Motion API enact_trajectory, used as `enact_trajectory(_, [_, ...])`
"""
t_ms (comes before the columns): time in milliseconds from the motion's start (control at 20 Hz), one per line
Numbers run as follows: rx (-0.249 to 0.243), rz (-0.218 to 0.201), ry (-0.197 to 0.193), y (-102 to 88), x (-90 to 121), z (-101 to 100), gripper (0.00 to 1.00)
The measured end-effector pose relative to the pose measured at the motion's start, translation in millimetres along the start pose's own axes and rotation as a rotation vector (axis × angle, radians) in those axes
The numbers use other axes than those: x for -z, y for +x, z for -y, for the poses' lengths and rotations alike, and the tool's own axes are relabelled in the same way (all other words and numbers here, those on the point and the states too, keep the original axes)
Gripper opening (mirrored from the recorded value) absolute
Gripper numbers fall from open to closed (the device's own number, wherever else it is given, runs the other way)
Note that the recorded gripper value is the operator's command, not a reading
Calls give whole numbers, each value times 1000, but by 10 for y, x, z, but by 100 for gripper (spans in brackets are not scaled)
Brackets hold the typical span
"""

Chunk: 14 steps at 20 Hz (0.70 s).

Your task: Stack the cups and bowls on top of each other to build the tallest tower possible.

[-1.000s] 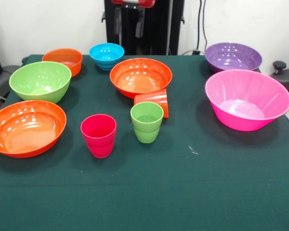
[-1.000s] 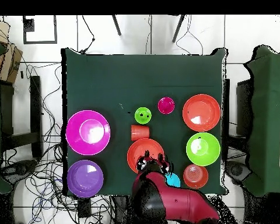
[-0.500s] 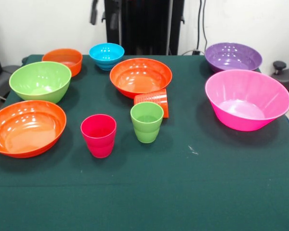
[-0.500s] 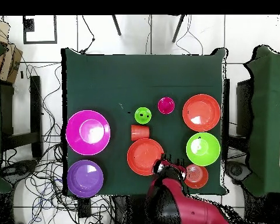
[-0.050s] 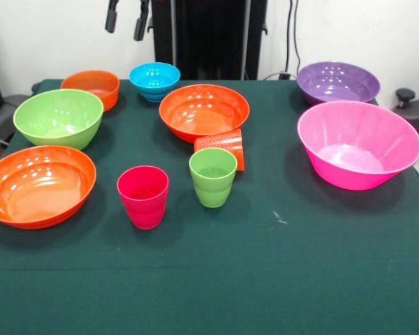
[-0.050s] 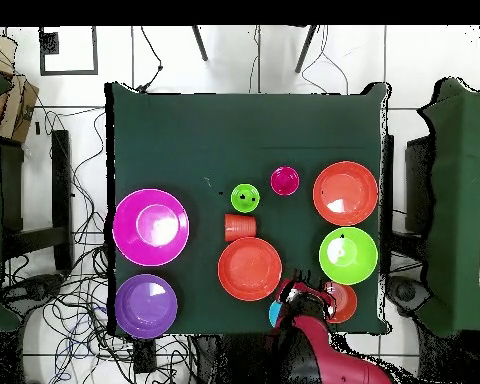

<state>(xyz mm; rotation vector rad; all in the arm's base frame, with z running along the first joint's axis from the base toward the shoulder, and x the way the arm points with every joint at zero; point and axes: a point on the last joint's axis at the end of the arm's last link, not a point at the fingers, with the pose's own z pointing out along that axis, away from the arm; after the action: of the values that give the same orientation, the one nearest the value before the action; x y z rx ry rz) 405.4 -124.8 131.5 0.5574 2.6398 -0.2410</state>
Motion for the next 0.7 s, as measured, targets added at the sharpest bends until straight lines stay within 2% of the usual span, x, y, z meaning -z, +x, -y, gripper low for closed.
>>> enact_trajectory(100, [6,2,0,30,-10,-21,100])
enact_trajectory(300, [44,0,-13,139,-24,-191,100])
enact_trajectory(350, [65,2,-21,197,-31,-307,100])
enact_trajectory(600, [98,-1,-32,327,-53,-557,100])
enact_trajectory(700, [117,-10,-35,422,-62,-732,100])
